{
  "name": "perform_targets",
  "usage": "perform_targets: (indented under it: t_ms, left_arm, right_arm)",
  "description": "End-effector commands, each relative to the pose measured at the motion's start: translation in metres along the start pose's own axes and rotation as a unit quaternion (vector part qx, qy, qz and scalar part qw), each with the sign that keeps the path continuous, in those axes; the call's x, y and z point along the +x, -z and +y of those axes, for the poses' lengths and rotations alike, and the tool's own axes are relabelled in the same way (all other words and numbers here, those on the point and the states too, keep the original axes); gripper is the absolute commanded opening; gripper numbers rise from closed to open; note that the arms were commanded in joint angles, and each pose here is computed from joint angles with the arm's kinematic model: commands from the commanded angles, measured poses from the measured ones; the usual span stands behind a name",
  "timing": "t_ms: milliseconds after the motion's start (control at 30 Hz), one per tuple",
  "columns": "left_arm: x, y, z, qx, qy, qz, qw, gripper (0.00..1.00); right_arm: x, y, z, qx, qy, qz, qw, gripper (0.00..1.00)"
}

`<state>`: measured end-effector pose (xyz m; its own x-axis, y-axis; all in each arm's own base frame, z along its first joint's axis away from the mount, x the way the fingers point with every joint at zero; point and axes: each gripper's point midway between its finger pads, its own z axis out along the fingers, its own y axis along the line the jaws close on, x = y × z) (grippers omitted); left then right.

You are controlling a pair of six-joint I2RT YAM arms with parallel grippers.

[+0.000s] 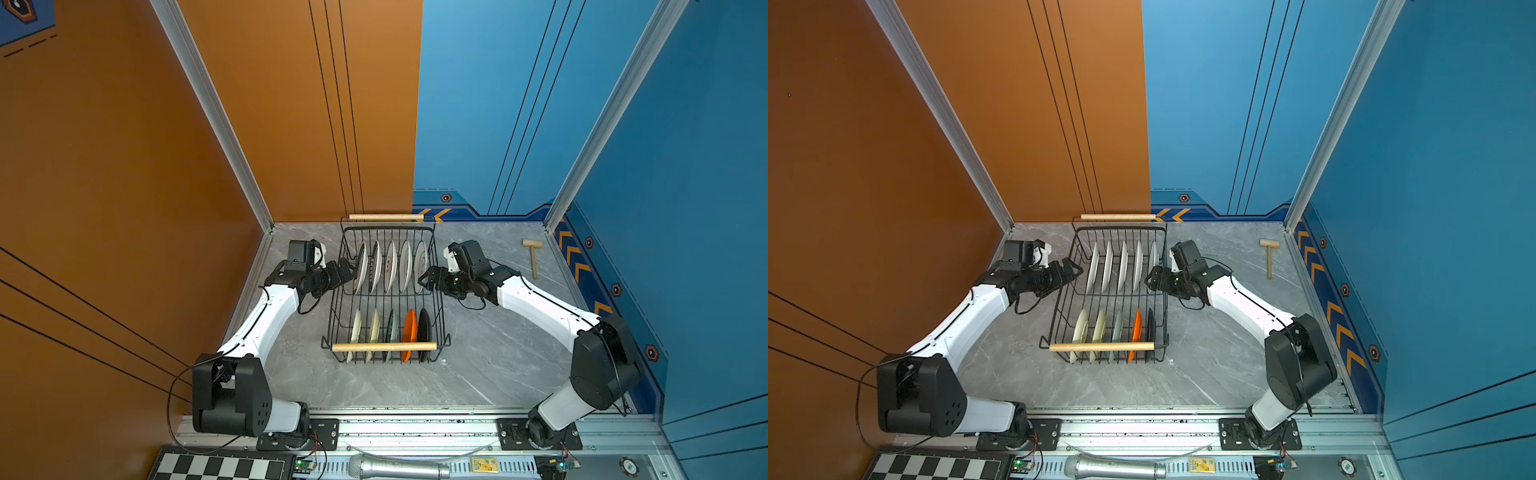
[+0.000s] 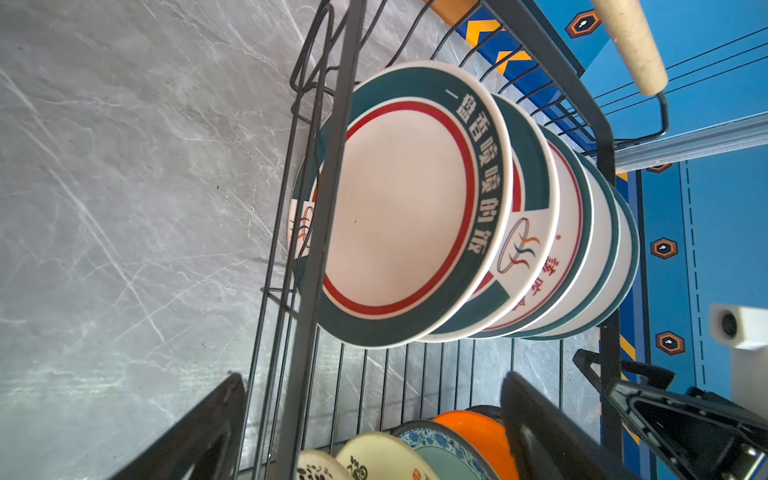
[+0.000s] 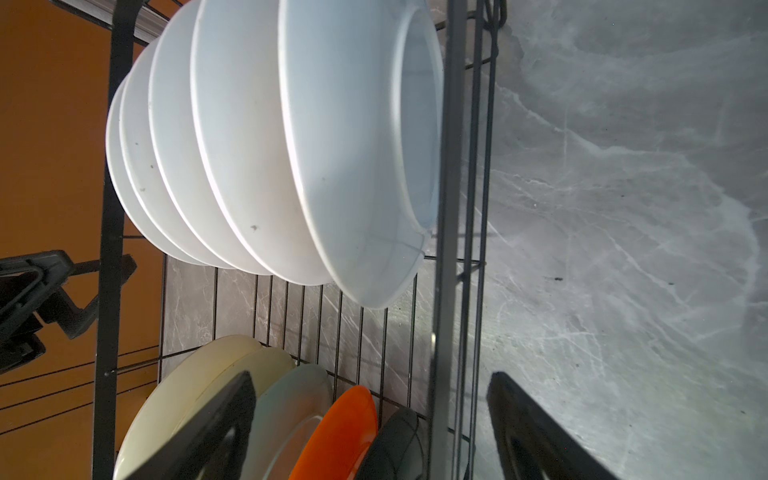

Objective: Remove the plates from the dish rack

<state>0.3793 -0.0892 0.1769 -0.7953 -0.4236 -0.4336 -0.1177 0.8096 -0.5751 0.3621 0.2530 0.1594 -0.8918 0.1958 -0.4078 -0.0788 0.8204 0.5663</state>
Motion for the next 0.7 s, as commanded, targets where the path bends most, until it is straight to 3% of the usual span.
perform_targets:
  t_ms: [0, 333, 667]
  left_arm:
    - [-0.003, -0.004, -0.008, 0.012, -0.015, 0.008, 1.000, 0.96]
    - [-0.005, -0.017, -0.027, 0.022, -0.034, 0.018, 0.999, 0.94]
    - [0.004, -0.029, -0.057, 0.035, -0.055, 0.033, 0.997, 0.93]
  right_arm:
    - [-0.001, -0.007, 0.001, -0.003, -0.001, 0.002, 1.000, 0.85]
    - [-0.002, -0.019, -0.007, 0.006, -0.005, 0.013, 1.000, 0.72]
    - [-0.011, -0.012, -0.034, 0.037, -0.006, 0.014, 0.999, 0.69]
